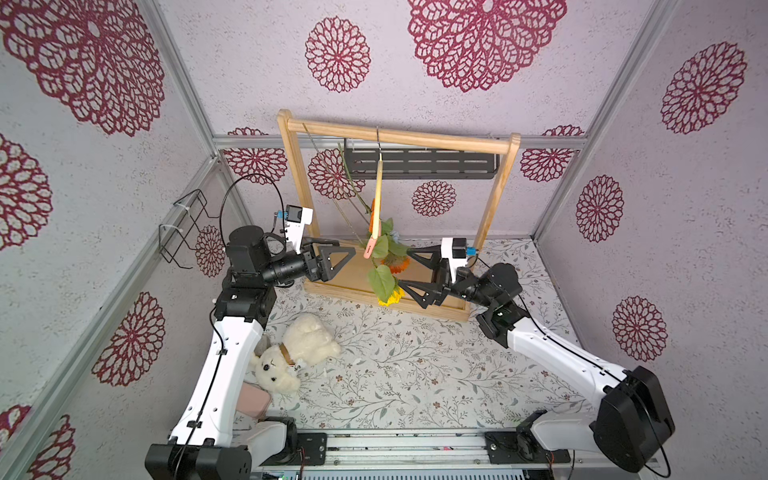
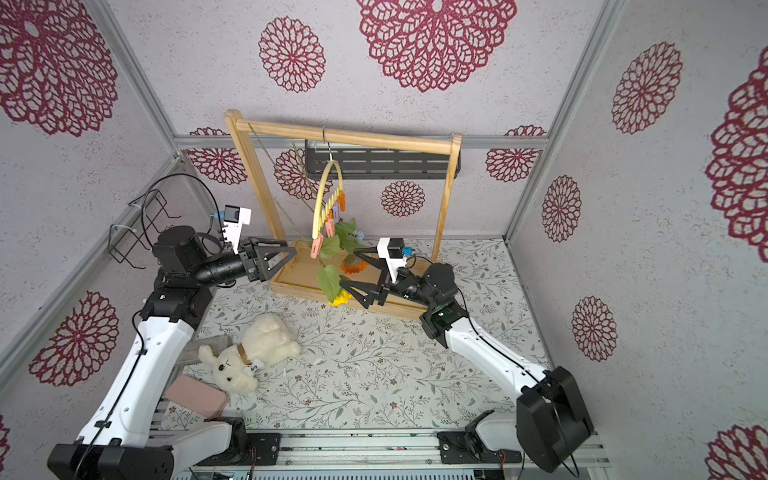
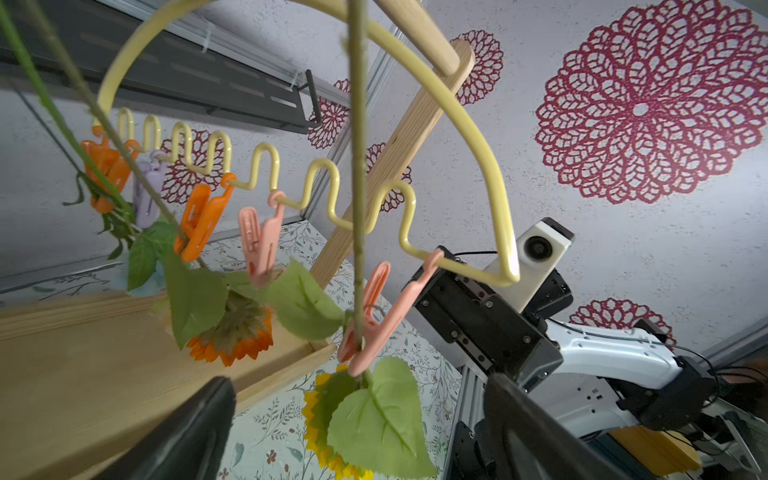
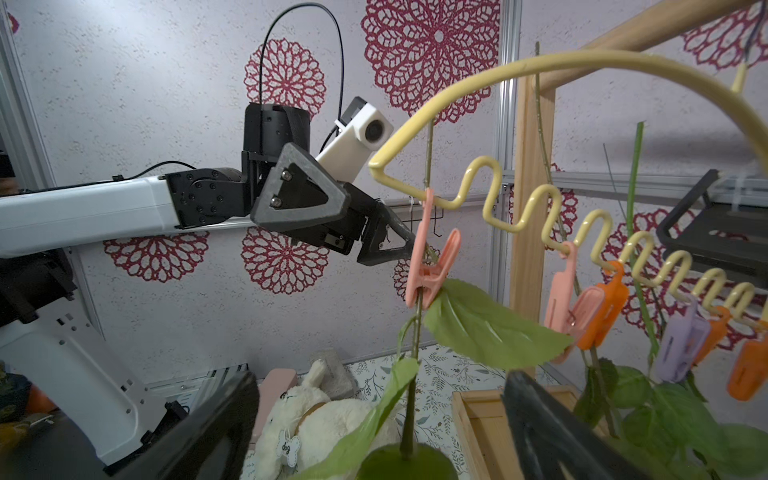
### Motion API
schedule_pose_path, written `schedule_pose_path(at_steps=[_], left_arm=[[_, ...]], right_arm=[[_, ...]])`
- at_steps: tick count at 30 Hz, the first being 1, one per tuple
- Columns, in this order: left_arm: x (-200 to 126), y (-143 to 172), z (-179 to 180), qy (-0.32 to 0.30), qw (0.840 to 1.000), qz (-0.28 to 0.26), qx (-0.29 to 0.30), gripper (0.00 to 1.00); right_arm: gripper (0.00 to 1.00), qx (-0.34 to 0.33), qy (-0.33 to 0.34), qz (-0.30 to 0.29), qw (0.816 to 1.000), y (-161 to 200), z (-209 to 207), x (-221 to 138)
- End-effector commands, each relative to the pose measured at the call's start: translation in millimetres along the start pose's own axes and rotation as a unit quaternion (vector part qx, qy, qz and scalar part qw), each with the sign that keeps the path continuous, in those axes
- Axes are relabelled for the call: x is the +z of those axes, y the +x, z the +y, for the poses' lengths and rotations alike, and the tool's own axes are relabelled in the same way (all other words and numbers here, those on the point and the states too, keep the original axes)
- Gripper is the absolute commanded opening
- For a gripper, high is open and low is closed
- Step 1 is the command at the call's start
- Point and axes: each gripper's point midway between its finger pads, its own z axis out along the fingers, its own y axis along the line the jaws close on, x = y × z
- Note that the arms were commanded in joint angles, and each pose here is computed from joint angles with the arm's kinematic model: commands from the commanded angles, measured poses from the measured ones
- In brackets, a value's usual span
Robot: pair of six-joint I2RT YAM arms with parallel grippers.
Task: Dry the flowers on a clothes hanger
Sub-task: Clamp the flower onto the hanger, then reset both arms
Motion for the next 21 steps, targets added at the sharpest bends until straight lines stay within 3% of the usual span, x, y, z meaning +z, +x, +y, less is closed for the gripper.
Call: schedule_pose_path(at_steps=[1,4,7,12,14,17,19,21], left_arm=[[-10,19,23,-0.059,0.998,-0.004,0.014,0.97],[-19,38,30,-0.078,0.995,-0.030,0.051,0.97],[-34,47,44,-0.128,0.984,-0.091,0.080,0.97],[-61,58,93,-0.258,0.953,-0.153,0.050,0.97],[-73,68,124,-0.333,0.930,-0.154,0.012,0.98],[-99,88,170,-0.457,0.878,-0.142,-0.030,0.97],[-113,94,184,-0.503,0.852,-0.145,-0.030,0.97],[-120,99,193,-0.528,0.837,-0.139,-0.015,0.98]], right_arm=[[0.99,-0.090,0.045,-0.068,0.993,-37,8,-27],[0.99,-0.111,0.123,-0.077,0.983,-29,-2,-56],[0.99,-0.125,0.209,-0.080,0.967,-10,-16,-87],[0.99,-0.107,0.370,-0.106,0.917,10,-45,-151],[0.99,-0.103,0.444,-0.096,0.885,23,-58,-183],[0.99,-0.113,0.513,-0.054,0.849,47,-72,-218],[1.00,-0.118,0.552,-0.007,0.826,68,-84,-242],[0.99,-0.099,0.599,0.023,0.794,87,-97,-272]])
